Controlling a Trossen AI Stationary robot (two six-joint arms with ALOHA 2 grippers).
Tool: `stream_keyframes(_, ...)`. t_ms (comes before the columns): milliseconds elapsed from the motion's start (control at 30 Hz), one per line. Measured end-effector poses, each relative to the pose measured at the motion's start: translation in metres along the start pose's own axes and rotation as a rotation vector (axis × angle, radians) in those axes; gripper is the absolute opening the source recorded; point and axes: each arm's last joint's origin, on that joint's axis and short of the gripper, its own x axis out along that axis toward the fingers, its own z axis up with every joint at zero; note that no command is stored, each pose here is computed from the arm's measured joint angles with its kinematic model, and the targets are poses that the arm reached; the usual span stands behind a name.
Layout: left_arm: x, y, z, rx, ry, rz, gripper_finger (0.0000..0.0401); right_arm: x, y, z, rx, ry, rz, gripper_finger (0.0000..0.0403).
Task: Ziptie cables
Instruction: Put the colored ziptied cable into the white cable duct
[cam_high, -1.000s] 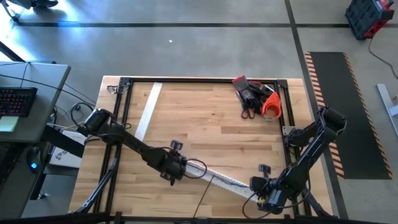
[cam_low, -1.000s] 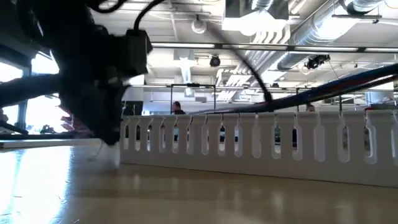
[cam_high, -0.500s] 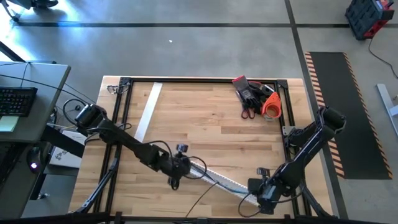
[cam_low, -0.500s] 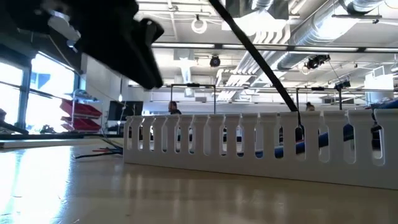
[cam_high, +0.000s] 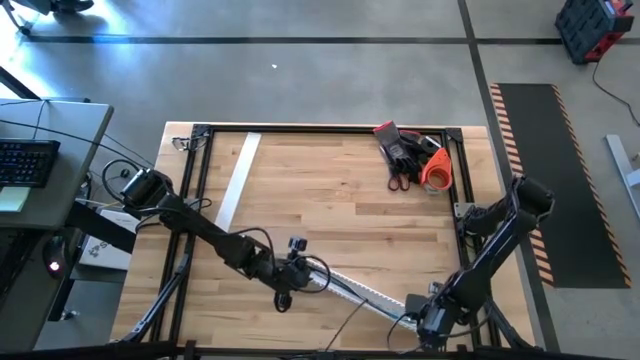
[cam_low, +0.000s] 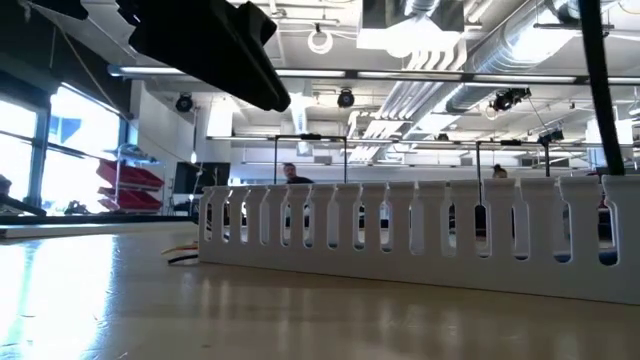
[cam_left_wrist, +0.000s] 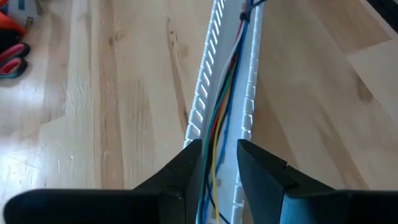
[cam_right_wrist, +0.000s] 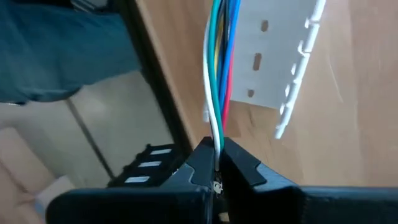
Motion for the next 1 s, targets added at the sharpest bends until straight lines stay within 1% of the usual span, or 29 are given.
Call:
stream_keyframes(167,0.0,-0.002,0.002,-0.005,-0.02,-0.004,0.0086,0.027,-0.002,0.004,-0.016,0.038,-0.081,0.0)
stream_keyframes(267,0.002,-0.004,0.0,0.003,-0.011,-0.003,0.0086,0.037,-0.005,0.008,-0.012,0.051,-0.12,0.0)
stream_keyframes(367,0.003,-0.007,-0.001,0.011,-0.005,-0.007,0.0086,0.043,-0.008,0.013,0.006,0.058,-0.149,0.0014)
stream_keyframes(433,0.004,-0.008,-0.001,0.012,-0.005,-0.012,0.0086,0.042,-0.01,0.017,0.007,0.057,-0.153,0.0036)
stream_keyframes(533,0.005,-0.009,-0.002,0.012,0.0,-0.016,0.0086,0.038,-0.011,0.02,-0.027,0.071,-0.14,0.0084)
stream_keyframes(633,0.004,-0.009,-0.002,0.012,-0.003,-0.017,0.0086,0.029,-0.011,0.021,-0.086,0.119,-0.09,0.0132)
stream_keyframes(700,0.004,-0.011,-0.002,0.014,-0.004,-0.02,0.0086,0.024,-0.011,0.019,-0.096,0.116,-0.078,0.0155)
stream_keyframes(767,0.006,-0.012,-0.002,0.007,-0.005,-0.024,0.0086,0.017,-0.01,0.014,-0.117,0.048,-0.099,0.0167)
stream_keyframes(867,0.013,-0.015,-0.003,-0.002,-0.014,-0.033,0.0086,0.009,-0.006,0.007,-0.162,-0.11,-0.138,0.017)
stream_keyframes(933,0.02,-0.019,-0.004,-0.004,-0.025,-0.04,0.0086,0.006,-0.001,0.002,-0.202,-0.266,-0.159,0.0169)
stream_keyframes(1000,0.028,-0.023,-0.004,0.009,-0.054,-0.042,0.0086,0.006,0.007,0.0,-0.243,-0.442,-0.156,0.0167)
